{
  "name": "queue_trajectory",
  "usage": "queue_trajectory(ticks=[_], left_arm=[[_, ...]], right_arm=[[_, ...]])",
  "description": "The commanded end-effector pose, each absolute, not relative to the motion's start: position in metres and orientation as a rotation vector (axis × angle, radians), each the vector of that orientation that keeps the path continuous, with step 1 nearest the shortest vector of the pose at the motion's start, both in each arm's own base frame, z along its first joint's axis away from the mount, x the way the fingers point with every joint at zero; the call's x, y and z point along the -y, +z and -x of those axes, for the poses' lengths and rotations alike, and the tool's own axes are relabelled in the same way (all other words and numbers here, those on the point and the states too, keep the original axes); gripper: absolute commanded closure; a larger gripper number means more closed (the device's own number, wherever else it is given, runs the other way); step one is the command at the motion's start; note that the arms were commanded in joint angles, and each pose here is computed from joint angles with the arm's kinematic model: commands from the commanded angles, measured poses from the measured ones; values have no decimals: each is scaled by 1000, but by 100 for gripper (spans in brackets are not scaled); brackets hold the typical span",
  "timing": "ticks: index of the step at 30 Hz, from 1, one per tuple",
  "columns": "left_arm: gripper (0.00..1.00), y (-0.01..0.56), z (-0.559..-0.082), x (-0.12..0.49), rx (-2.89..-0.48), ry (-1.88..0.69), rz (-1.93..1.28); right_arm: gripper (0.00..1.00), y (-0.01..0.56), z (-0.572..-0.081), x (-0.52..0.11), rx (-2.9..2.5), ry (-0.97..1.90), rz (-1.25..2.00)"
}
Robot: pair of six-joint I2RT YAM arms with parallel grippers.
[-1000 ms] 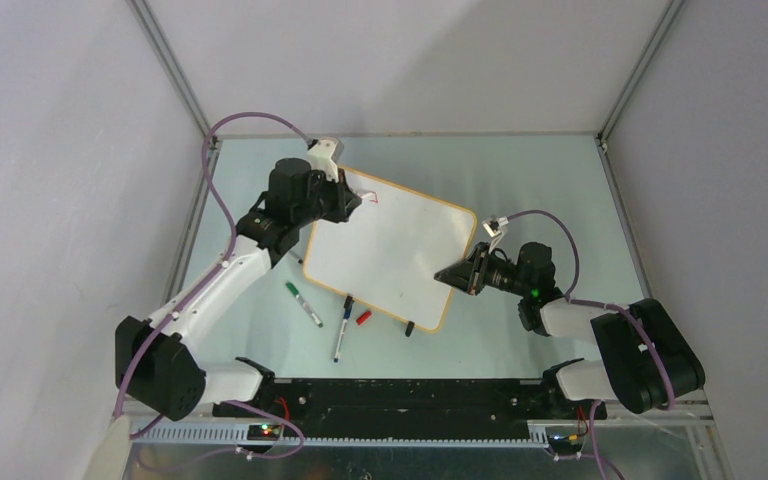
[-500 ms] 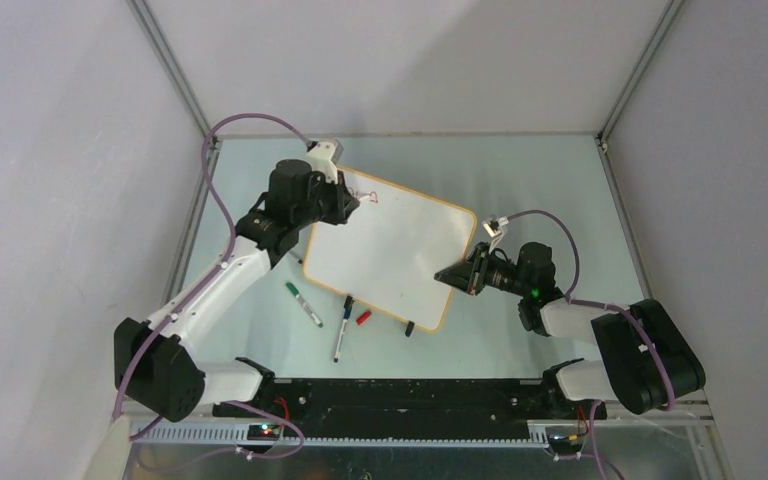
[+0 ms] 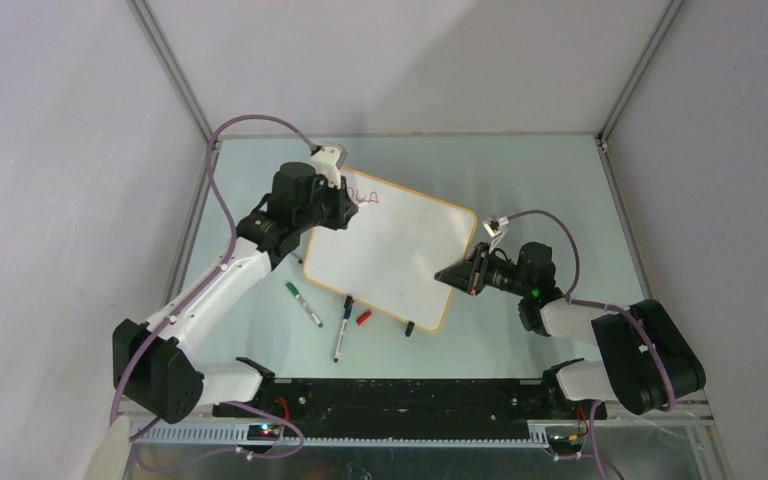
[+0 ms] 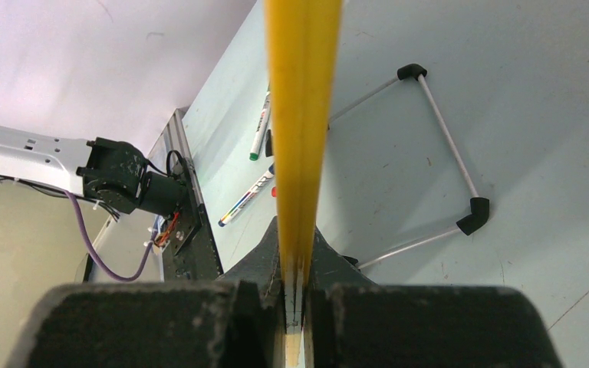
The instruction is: Write a sentence on the whiteboard
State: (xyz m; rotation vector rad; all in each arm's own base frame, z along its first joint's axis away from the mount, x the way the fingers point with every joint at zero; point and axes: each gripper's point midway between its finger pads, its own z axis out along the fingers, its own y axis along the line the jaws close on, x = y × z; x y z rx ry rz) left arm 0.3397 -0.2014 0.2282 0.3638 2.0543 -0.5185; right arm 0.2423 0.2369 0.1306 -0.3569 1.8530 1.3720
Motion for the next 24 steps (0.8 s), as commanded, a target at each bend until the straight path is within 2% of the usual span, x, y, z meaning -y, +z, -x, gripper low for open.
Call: queue_trajectory(ticks=[1,24], left_arm=[[100,254,-339,199,-2001,-488,-389],[100,253,-328,217,-2021,-579,-482]], right_arm=[[100,136,-252,-233,-1796,1288,424],[100,136,-252,-234,-1795,1287,426]])
